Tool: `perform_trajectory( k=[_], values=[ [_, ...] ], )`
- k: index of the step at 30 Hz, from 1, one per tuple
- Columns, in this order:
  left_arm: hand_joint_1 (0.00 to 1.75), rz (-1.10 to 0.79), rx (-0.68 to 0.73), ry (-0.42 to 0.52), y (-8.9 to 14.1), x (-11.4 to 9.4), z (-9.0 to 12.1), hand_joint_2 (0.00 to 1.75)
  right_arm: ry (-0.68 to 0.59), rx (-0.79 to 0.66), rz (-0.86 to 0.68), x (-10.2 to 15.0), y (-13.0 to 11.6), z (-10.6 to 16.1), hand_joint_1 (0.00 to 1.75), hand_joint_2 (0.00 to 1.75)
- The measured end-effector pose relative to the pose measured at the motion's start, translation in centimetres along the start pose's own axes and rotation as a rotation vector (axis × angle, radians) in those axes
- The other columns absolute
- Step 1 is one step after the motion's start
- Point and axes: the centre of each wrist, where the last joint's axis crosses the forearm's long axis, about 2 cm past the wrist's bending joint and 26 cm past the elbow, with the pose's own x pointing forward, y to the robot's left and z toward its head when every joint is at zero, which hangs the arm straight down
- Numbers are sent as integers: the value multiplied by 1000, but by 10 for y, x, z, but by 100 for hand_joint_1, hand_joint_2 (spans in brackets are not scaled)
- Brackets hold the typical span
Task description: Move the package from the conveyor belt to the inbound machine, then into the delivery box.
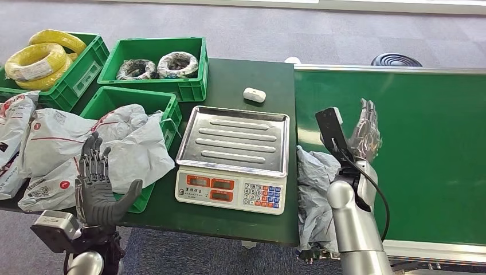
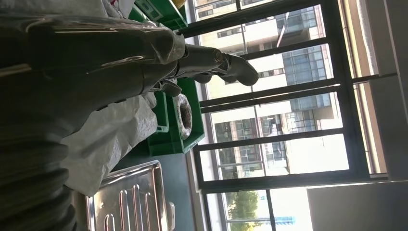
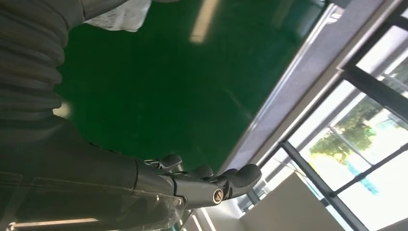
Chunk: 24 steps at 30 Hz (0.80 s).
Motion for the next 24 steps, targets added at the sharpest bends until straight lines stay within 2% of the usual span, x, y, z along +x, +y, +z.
perform_trajectory(
  k=[5, 11, 16, 18, 20, 22, 24],
  values=[
    [0, -5, 2, 8, 1, 0, 3, 175, 168, 115, 86, -45, 5, 24, 0, 175],
    [0, -7, -2, 22, 1, -2, 7, 175, 321, 354, 107, -92, 18, 56, 0, 175],
    [0, -7, -5, 30, 1, -3, 8, 175, 408, 479, 165, -119, 30, 75, 0, 175],
    [0, -6, -6, 32, 1, -4, 9, 175, 428, 521, 173, -125, 35, 79, 19, 175],
    [0, -6, -7, 35, 1, -4, 9, 175, 437, 555, 170, -128, 39, 82, 106, 175],
    [0, -6, -6, 39, 0, -5, 10, 175, 435, 587, 157, -130, 42, 84, 174, 175],
    [0, -8, -5, 44, 0, -5, 12, 175, 431, 615, 143, -132, 45, 86, 175, 175]
  ],
)
